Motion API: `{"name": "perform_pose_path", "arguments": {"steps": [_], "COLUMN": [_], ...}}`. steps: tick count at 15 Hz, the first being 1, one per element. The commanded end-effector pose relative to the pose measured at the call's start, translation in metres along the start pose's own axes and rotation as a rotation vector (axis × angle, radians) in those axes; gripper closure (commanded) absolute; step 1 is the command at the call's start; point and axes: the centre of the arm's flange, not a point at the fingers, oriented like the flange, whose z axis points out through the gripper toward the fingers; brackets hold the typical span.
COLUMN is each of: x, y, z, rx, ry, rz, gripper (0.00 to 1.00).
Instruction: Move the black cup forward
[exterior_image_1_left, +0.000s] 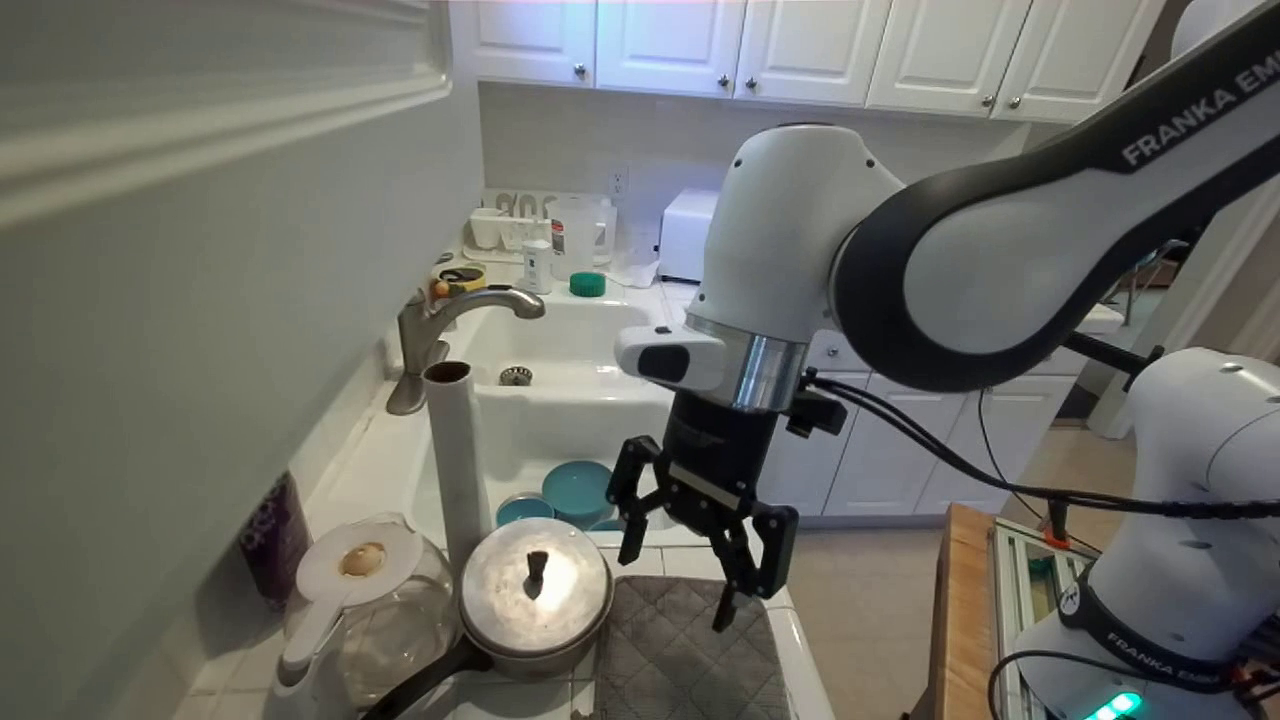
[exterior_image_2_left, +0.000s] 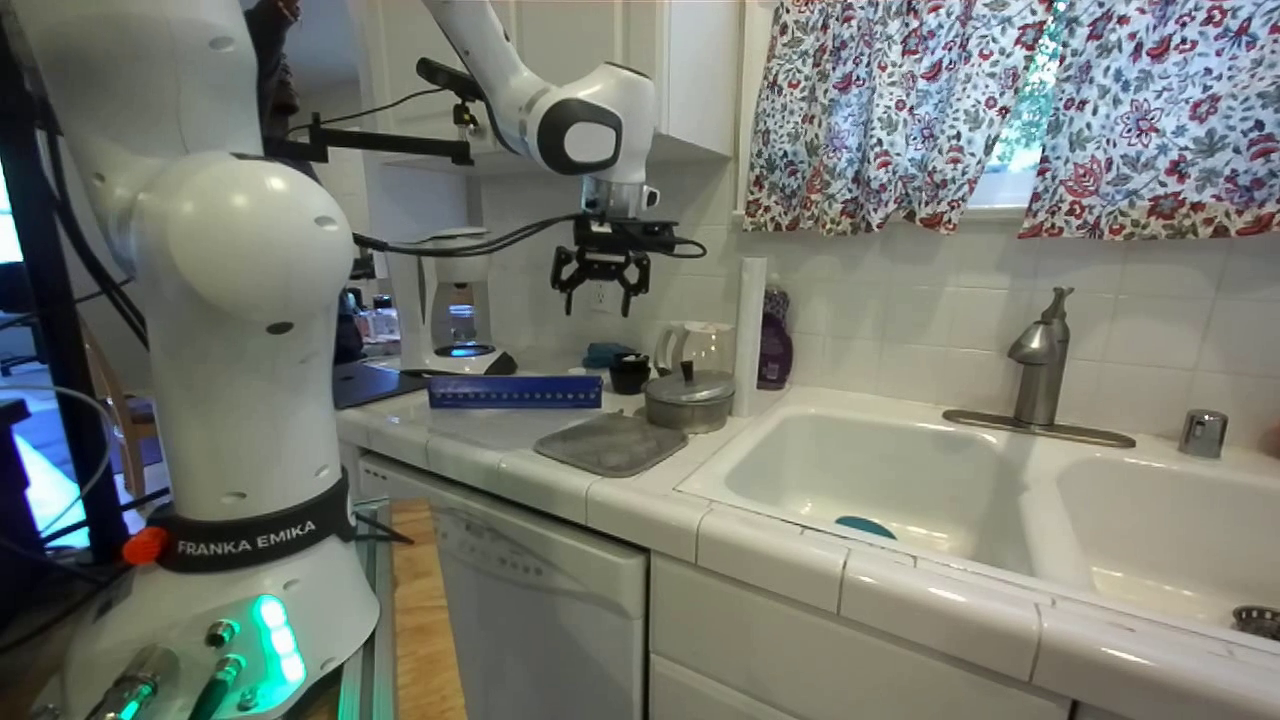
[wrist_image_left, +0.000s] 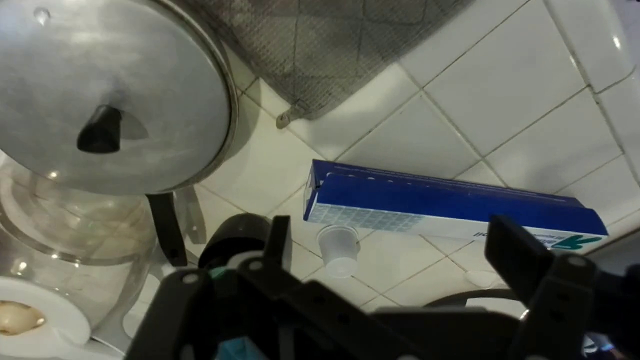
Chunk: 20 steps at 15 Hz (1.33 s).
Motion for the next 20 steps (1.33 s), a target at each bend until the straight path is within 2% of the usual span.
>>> {"name": "perform_pose_path", "arguments": {"steps": [1,8,12,14,15,20], "x": [0.032,0.082,0.112,0.125,0.109,0.111], "y": [0.021,0.046,0.064,0.071,0.054,0.057], "z": [0.038,0.076,0.1,0.114,0.092,0.095], "rx": [0.006,-0.061,-0.097,-0.085,-0.091,-0.087], "ry": [0.066,0.195,0.261,0.305,0.243,0.249], "rz": [-0.118,-0.254,-0.225,-0.22,-0.218,-0.215], "gripper": [0.0,0.0,0.0,0.0,0.0,0.0]}}
